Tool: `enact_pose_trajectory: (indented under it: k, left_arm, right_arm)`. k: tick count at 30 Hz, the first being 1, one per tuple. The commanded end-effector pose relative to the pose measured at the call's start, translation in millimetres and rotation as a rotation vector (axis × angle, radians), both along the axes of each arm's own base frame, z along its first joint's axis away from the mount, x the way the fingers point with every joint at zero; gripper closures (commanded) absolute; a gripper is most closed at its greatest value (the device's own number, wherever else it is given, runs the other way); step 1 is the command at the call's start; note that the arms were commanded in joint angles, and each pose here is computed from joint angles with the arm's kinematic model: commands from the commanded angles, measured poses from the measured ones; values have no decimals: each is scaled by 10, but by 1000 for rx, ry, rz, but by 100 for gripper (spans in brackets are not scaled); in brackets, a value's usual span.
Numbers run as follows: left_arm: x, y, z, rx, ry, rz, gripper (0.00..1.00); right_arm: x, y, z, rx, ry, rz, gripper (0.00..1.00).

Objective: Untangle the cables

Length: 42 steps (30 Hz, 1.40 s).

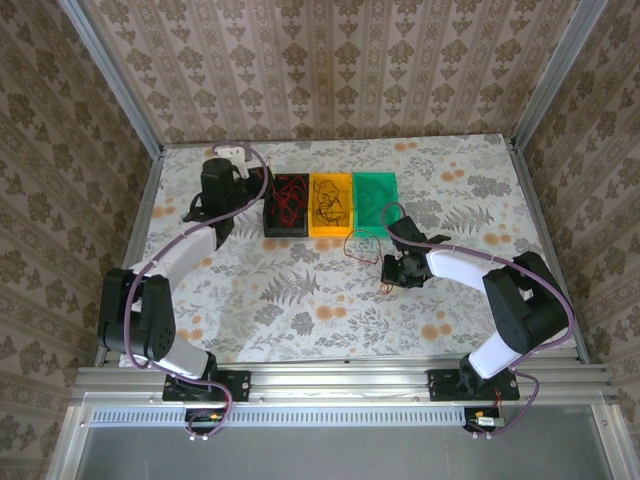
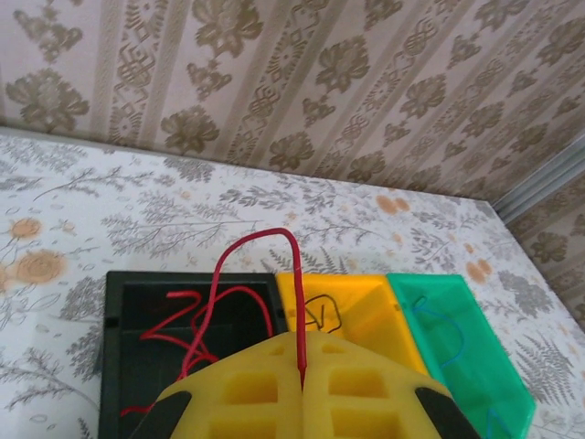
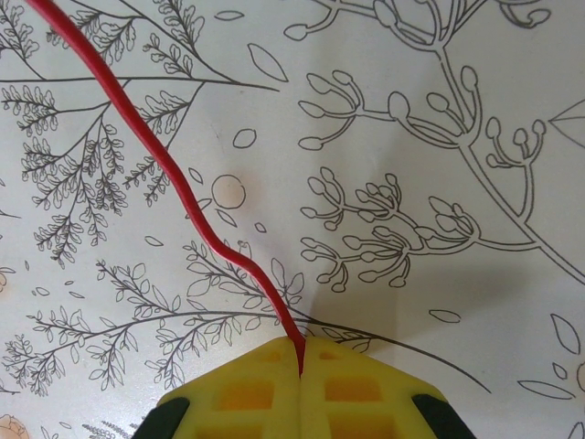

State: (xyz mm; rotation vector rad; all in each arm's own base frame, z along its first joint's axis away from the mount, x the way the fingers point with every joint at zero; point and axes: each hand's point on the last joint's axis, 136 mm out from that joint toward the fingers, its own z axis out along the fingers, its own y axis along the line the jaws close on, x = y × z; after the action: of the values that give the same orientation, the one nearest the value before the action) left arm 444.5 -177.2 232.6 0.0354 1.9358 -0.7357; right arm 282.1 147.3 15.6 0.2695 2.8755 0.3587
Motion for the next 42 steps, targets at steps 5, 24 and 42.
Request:
enact_pose_trajectory:
  k: [5, 24, 42]
  left_arm:
    - [118, -125, -316, 5, 35, 20, 100]
    - [466, -443, -817, 105, 167, -34, 75]
    - [-820, -1164, -354, 303, 31, -478, 39]
  right_arm:
    - [-91, -69, -67, -22, 46, -7, 96]
    - [-64, -65, -30, -19, 33, -11, 95]
    - [-45, -109, -11, -21, -6, -31, 96]
